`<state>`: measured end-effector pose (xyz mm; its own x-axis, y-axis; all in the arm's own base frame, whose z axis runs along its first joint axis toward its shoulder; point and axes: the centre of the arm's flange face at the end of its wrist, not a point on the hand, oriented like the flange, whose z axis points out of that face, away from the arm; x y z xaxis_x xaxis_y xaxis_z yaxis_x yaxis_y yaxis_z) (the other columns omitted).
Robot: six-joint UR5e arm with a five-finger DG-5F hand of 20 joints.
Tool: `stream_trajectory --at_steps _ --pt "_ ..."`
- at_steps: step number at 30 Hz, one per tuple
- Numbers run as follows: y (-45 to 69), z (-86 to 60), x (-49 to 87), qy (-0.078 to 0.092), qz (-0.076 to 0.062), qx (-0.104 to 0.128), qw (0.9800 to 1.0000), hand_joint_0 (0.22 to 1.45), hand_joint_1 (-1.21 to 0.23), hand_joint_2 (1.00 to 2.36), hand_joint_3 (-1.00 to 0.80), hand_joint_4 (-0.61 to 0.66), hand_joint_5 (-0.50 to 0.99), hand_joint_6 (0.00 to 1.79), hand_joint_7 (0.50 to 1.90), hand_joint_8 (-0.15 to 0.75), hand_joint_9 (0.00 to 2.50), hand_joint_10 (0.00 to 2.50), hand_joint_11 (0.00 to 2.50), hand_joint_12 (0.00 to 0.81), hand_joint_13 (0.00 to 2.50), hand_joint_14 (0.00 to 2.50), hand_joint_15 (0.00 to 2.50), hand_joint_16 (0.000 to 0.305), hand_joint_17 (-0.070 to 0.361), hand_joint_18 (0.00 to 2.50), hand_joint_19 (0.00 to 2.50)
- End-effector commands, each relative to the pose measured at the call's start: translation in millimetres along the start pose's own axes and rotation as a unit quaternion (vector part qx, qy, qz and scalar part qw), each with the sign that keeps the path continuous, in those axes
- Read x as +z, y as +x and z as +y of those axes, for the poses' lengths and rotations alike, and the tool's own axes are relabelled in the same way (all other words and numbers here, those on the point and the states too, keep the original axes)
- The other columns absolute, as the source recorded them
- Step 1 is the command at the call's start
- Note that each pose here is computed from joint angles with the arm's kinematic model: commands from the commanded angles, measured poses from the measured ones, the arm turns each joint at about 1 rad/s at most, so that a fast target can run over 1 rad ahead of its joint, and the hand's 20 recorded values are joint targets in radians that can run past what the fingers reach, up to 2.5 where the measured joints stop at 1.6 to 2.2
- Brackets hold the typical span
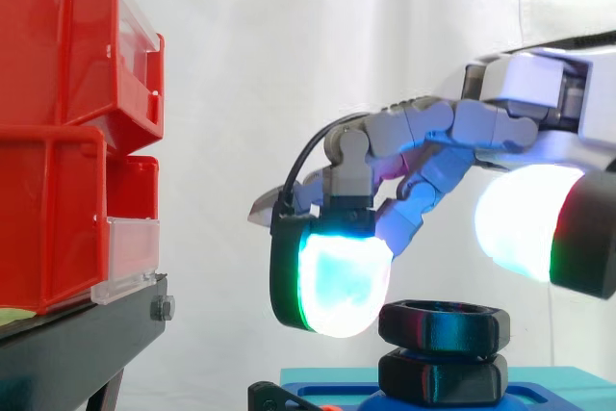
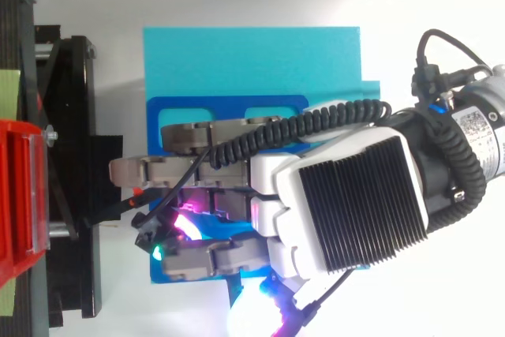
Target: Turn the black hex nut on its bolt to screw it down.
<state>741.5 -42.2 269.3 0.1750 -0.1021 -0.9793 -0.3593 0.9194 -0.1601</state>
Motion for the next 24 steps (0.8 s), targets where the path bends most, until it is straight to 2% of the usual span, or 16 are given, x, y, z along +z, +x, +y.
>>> stream_trajectory --at_steps 1,10,14,15,16,18,19,22,24 --pt "2.7 -0.6 -1.8 0.003 0.002 0.001 1.0000 0.50 -0.13 1.00 -0.50 0.20 -0.02 0.51 1.19 0.208 0.96 0.00 0.00 0.321 0.51 0.00 0.00 0.048 0.108 0.56 0.56" --pt "3.7 -13.5 -8.0 0.011 0.002 -0.003 0.9999 0.51 -0.13 1.00 -0.50 0.20 -0.02 0.51 1.16 0.198 0.96 0.00 0.00 0.322 0.51 0.00 0.00 0.048 0.107 0.56 0.56" --pt "4.1 -14.3 -8.5 0.011 0.001 -0.006 0.9999 0.51 -0.13 1.00 -0.50 0.21 -0.02 0.51 1.16 0.197 0.95 0.00 0.00 0.321 0.51 0.00 0.00 0.048 0.107 0.55 0.56" --pt "5.8 -14.0 -8.9 0.011 0.002 -0.006 0.9999 0.51 -0.13 1.00 -0.50 0.21 -0.02 0.51 1.16 0.197 0.96 0.00 0.00 0.321 0.51 0.00 0.00 0.048 0.107 0.55 0.57" --pt "16.1 -13.5 -10.2 0.011 0.009 -0.005 0.9999 0.51 -0.13 1.00 -0.50 0.20 -0.02 0.51 1.17 0.193 0.96 0.00 0.00 0.320 0.51 0.00 0.00 0.048 0.107 0.55 0.56" --pt "20.9 -16.1 -10.6 0.012 0.007 -0.006 0.9999 0.51 -0.13 1.00 -0.50 0.19 -0.02 0.51 1.17 0.194 0.95 0.00 0.00 0.320 0.51 0.00 0.00 0.048 0.107 0.56 0.56" --pt "33.3 -15.8 -10.1 0.012 0.009 -0.005 0.9999 0.51 -0.13 1.00 -0.50 0.19 -0.02 0.51 1.18 0.198 0.95 0.00 0.00 0.320 0.51 0.00 0.00 0.048 0.107 0.56 0.56" --pt "31.7 -18.2 -8.1 0.010 -0.006 -0.010 0.9999 0.51 -0.13 1.00 -0.50 0.16 -0.02 0.51 1.24 0.195 0.95 0.00 0.00 0.320 0.51 0.00 0.00 0.047 0.107 0.56 0.56" --pt "30.5 -16.0 -6.2 0.006 -0.011 -0.011 0.9999 0.51 -0.13 1.00 -0.50 0.15 -0.02 0.51 1.26 0.196 0.94 0.00 0.00 0.321 0.51 0.00 0.00 0.048 0.107 0.56 0.56"
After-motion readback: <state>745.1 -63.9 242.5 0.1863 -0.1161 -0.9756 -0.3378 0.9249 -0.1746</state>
